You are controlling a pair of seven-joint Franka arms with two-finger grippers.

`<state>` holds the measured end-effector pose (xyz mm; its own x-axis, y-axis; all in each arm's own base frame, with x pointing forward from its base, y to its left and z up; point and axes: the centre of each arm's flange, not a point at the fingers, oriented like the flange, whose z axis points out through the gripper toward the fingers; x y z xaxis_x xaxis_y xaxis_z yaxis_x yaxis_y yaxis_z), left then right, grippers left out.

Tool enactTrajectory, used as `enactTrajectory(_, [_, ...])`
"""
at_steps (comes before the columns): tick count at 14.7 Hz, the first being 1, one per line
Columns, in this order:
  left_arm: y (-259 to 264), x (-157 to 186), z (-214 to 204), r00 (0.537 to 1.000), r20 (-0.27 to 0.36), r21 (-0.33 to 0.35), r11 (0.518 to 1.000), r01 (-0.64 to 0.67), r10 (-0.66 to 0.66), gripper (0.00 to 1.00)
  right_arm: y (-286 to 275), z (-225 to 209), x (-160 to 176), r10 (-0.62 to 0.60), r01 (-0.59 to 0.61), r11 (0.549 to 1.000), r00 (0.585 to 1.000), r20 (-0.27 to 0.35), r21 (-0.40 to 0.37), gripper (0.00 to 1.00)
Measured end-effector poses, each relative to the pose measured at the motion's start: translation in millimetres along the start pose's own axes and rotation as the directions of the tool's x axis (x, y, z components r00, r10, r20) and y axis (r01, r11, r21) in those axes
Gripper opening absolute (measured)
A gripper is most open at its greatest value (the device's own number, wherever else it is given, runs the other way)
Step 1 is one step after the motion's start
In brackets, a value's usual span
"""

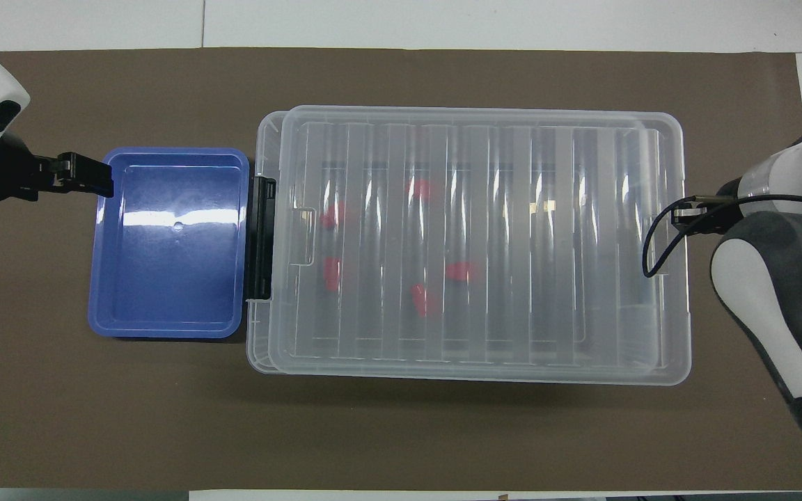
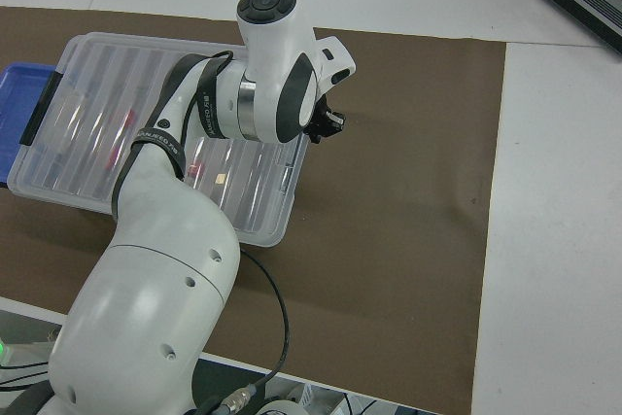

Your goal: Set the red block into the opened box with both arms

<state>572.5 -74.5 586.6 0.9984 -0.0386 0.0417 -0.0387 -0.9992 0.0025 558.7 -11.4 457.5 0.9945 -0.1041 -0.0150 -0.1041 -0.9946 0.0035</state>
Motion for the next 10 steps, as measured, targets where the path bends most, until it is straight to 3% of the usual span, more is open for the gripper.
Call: enactTrajectory(10, [0.1,0.0,0.0,1.000,0.000,0.000,1.000,0.000,0.000,1.00,-5.3,0.0,-0.6,-0.002,0.002,1.000,1.000,0.001,0.006,0.01])
